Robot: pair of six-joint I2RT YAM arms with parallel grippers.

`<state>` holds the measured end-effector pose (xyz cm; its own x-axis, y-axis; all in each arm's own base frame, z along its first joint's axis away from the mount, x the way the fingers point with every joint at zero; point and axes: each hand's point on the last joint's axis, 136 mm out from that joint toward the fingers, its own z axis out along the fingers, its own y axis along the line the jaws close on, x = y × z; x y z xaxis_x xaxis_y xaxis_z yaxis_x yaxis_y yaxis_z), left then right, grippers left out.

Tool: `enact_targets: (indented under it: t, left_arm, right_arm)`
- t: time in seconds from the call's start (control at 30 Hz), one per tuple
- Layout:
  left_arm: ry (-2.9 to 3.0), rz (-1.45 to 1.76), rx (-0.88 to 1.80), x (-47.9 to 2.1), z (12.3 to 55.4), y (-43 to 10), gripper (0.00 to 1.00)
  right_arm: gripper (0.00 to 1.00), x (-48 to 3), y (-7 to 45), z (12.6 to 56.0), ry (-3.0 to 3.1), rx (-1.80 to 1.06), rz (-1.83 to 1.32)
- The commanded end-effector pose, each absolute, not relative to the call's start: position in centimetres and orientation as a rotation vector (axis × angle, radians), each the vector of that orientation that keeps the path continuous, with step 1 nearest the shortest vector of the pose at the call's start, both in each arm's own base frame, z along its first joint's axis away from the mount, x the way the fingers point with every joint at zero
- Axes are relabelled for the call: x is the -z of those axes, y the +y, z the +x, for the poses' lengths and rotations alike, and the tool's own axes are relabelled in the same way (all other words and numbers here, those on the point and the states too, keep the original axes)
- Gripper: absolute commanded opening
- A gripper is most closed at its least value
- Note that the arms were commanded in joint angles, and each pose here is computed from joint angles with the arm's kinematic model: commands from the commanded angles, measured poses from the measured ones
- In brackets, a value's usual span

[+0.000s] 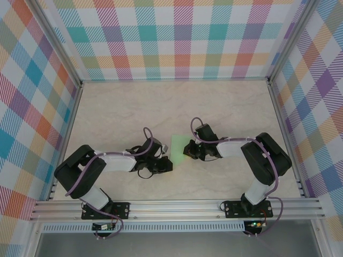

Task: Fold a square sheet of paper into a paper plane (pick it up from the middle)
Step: Third fold the triangle at the center of the table.

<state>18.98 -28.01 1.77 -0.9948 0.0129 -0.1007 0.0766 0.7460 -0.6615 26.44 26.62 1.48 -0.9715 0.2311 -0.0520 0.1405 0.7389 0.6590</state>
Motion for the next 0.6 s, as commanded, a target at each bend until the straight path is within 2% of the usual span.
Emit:
enact_targets:
  t: [0.0,0.37,0.57]
  left_arm:
    - [2.967,0.024,0.980,-0.1,16.6,-25.7,0.15]
    - [2.763,0.052,1.067,-6.6,19.3,-27.2,0.16]
    - [2.740,0.071,1.120,-6.5,21.1,-29.4,0.17]
  right_arm:
    - [0.10,0.4,25.0,25.6,2.883,-0.908,0.343]
    - [0.11,0.0,25.2,25.8,2.874,-0.921,0.341]
    - [0.11,-0.2,25.2,25.9,2.873,-0.919,0.339]
